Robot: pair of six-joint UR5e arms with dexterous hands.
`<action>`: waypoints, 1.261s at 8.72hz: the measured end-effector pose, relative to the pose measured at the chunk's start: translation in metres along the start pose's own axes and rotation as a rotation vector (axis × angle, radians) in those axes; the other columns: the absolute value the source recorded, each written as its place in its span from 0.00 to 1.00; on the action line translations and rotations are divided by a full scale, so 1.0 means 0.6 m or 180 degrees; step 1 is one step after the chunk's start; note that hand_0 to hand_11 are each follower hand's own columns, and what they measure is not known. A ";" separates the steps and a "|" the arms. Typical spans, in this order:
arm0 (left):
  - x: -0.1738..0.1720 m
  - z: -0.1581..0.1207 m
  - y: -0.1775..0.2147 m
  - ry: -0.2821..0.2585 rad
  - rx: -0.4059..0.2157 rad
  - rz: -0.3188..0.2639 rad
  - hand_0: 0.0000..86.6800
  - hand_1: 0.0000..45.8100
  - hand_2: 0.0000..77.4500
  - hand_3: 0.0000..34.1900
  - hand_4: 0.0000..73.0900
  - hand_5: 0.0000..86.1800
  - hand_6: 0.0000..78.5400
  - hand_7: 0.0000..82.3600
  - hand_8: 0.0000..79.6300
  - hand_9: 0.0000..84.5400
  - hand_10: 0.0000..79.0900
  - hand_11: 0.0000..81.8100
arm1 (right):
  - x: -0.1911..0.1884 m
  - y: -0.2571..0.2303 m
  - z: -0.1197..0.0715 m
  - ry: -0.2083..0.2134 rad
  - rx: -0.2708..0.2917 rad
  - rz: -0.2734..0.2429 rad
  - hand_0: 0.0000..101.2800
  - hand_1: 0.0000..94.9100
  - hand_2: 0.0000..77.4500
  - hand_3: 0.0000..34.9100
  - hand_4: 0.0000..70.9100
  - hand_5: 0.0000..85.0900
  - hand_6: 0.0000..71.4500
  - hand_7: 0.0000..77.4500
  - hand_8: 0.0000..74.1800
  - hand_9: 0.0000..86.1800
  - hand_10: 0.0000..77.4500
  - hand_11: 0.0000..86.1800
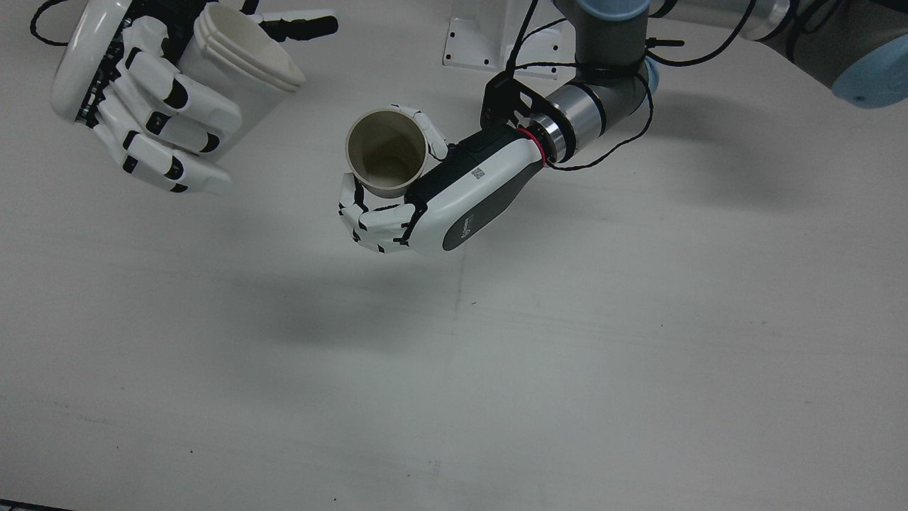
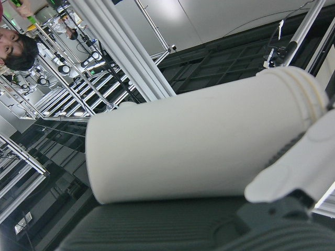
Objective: Pour water
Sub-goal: 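Tilt the right hand's cup over the left hand's cup to pour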
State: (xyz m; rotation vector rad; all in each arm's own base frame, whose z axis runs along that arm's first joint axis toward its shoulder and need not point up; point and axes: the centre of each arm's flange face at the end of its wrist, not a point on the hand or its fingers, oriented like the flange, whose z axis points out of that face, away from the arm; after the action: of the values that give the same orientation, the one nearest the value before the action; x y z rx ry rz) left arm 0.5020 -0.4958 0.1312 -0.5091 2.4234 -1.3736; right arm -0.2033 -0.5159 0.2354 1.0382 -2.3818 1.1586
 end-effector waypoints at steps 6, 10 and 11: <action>-0.003 0.002 0.003 -0.0002 -0.0009 0.0007 0.55 0.17 0.55 0.00 0.49 0.63 0.55 0.70 0.58 0.54 0.34 0.49 | -0.028 -0.011 0.023 -0.0014 -0.0260 -0.0547 0.43 0.04 0.18 0.01 0.13 0.57 0.55 0.87 0.37 0.44 0.50 0.63; -0.002 0.004 0.010 0.0006 -0.0032 -0.0004 0.55 0.15 0.55 0.00 0.49 0.63 0.55 0.70 0.58 0.54 0.34 0.49 | -0.042 0.002 0.025 -0.0057 -0.0389 -0.0827 0.45 0.05 0.23 0.00 0.23 0.51 0.55 0.68 0.25 0.35 0.37 0.49; -0.002 0.006 0.014 0.0009 -0.0041 -0.0008 0.55 0.15 0.55 0.00 0.49 0.63 0.55 0.70 0.58 0.54 0.34 0.49 | -0.040 0.003 0.024 -0.0036 -0.0400 -0.0865 0.45 0.11 0.21 0.00 0.23 0.51 0.54 0.68 0.27 0.34 0.36 0.49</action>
State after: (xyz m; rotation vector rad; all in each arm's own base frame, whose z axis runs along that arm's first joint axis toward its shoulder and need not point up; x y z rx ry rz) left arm 0.5032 -0.4941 0.1225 -0.5139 2.4362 -1.3616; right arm -0.1873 -0.5146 0.2127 1.2786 -2.2032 0.8977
